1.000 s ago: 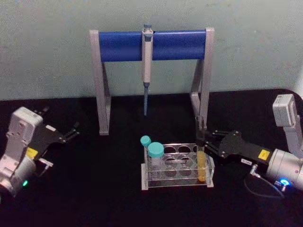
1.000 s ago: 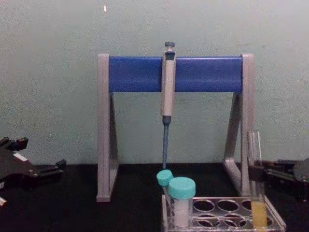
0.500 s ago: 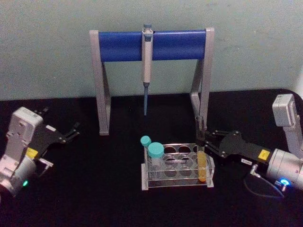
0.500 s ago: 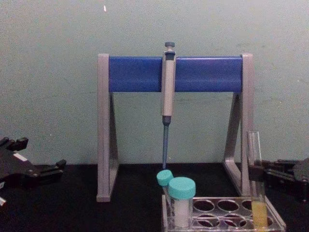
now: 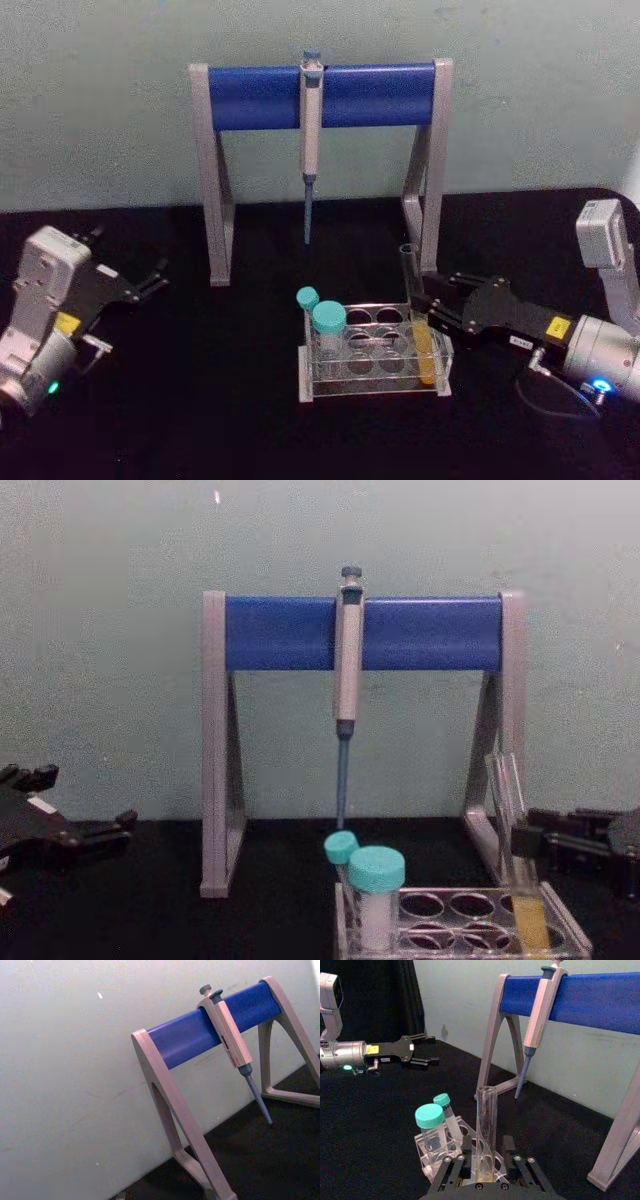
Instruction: Pick up the test tube from the test tube rack, shake it, then place it back into the test tube rack.
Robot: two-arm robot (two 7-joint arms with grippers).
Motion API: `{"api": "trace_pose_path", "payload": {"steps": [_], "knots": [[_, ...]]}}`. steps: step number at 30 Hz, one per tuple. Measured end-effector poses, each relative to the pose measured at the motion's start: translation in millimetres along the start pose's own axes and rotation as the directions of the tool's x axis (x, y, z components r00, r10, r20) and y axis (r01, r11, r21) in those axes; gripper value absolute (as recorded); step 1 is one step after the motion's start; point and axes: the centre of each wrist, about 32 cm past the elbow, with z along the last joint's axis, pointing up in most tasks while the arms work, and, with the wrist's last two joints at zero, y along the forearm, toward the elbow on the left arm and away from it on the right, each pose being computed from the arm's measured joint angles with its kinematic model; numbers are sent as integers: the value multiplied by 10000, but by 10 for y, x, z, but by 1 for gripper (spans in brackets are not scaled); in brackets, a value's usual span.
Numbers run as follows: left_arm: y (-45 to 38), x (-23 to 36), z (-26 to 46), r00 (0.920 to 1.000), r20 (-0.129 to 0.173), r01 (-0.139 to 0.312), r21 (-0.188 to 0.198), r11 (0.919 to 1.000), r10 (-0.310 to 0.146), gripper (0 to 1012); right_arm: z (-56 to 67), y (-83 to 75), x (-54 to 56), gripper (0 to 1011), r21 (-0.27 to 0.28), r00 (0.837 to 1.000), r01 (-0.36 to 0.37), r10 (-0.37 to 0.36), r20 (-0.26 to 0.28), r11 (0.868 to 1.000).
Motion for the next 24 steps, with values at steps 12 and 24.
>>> {"api": "trace_pose_path", "payload": {"steps": [12,24], "knots": [[0,0,0,10000,1,-1,0,10000,1,1001,2,1,0,738,14,10000,-2,2,3,10000],[0,0,0,10000,0,-1,0,10000,1,1002,2,1,-1,1000,15,10000,-2,2,1,10000]]}}
